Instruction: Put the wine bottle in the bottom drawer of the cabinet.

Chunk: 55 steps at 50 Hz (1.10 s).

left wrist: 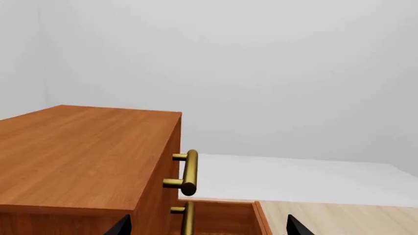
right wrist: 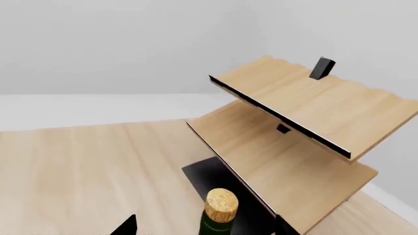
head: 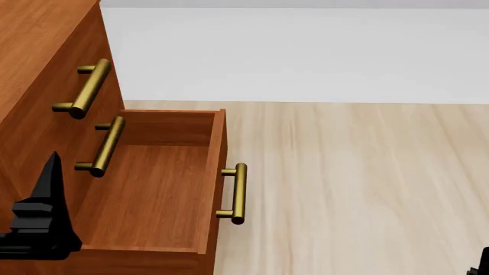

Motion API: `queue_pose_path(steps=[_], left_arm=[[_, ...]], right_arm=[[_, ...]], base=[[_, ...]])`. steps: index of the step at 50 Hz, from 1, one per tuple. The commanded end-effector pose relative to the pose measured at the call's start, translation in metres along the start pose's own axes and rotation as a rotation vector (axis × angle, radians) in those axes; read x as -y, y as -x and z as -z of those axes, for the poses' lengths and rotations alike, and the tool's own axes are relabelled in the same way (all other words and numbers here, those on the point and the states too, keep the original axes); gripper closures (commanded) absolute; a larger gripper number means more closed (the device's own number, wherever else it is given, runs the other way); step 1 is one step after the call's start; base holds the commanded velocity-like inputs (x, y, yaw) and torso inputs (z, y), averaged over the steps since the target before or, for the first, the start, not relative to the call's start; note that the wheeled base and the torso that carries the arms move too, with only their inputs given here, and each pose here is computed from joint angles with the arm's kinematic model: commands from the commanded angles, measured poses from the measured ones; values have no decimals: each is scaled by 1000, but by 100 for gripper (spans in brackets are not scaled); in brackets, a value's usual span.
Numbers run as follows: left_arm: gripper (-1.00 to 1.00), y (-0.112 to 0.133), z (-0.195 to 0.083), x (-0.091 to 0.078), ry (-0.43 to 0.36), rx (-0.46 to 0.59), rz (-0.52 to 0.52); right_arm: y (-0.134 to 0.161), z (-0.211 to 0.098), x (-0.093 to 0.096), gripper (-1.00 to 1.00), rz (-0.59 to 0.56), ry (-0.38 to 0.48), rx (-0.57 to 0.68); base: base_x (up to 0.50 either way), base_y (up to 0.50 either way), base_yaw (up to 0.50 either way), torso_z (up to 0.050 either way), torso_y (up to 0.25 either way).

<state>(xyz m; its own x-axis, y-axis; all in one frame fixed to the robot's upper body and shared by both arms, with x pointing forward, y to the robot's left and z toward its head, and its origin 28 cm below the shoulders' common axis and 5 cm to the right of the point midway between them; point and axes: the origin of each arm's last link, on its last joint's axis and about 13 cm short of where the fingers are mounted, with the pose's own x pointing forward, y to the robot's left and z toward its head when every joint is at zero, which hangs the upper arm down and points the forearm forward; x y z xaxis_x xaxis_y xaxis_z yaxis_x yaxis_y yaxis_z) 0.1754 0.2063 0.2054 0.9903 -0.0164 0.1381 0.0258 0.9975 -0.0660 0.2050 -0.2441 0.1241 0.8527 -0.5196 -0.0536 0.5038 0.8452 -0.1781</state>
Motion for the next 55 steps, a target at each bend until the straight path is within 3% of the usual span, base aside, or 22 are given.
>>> queue_pose_path(steps=[1,55], left_arm=[[-100,-1,2,0,1,-5,2],[-100,-2,0,1,10,5,4]], right_arm=[[-7,6,1,-100,-1,-19,-15],[-36,25,7,-100,42,-17,-93]], base=[[0,0,0,0,0],[0,0,0,0,0]])
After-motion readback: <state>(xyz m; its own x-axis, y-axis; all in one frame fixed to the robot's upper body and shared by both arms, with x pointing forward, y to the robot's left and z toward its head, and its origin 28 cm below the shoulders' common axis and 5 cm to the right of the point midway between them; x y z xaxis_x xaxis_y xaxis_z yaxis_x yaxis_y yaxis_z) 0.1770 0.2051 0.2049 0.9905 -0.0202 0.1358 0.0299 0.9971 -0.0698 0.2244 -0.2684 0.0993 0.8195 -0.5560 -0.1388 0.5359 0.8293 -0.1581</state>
